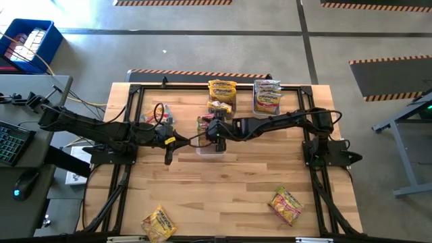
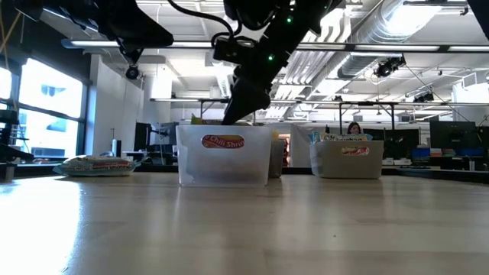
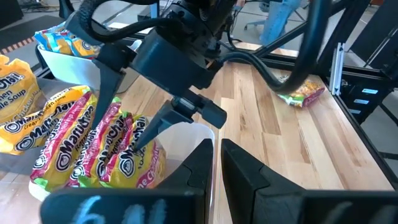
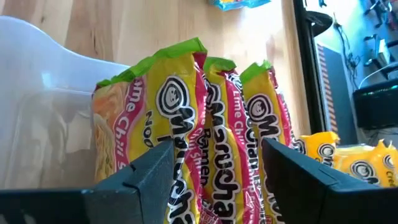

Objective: Sort Maruchan noodles
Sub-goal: Adjust the green noodle pack in the transparent bin, then adjust the transparent bin, then put the blue noodle pack into the white bin

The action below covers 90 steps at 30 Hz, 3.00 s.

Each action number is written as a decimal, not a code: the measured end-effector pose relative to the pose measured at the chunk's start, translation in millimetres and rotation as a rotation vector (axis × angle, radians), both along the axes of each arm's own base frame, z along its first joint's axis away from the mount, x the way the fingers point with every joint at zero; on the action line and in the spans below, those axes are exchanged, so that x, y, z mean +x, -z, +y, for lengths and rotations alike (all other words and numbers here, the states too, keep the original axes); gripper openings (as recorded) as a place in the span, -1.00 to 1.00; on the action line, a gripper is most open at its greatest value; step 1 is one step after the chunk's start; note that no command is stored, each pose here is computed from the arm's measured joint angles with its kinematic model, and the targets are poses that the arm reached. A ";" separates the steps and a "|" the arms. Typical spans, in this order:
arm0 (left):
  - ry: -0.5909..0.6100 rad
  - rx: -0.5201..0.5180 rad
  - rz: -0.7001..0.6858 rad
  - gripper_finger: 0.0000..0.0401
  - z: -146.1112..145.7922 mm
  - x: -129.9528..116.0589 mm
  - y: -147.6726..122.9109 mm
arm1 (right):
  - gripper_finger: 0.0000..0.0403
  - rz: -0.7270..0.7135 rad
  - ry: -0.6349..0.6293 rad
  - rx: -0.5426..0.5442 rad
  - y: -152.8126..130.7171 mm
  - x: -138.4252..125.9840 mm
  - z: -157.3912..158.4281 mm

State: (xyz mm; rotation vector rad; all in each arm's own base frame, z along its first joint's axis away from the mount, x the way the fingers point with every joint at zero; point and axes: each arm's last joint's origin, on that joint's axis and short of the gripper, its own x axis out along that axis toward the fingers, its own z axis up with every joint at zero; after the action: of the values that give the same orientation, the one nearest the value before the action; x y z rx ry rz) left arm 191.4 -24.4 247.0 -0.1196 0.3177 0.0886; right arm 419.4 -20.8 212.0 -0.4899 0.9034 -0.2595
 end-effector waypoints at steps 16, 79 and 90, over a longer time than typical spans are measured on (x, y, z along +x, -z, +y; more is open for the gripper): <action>0.004 0.000 0.003 -0.88 -0.8 -0.2 0.2 | 0.09 0.105 -0.071 -0.084 -37.9 2.3 26.8; -0.084 0.050 0.177 -0.88 -1.1 4.6 22.6 | -1.00 0.276 -0.392 0.393 2.0 -23.4 110.0; -0.375 0.165 0.375 -0.67 24.1 -3.7 40.4 | -1.00 0.220 -0.379 0.318 -42.9 -49.2 116.2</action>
State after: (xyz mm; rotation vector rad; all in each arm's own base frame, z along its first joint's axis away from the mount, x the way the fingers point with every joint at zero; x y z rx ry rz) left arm 187.7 -0.3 206.6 0.0043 0.6584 0.5117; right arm 370.2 95.4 254.9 -0.3881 1.0227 0.2859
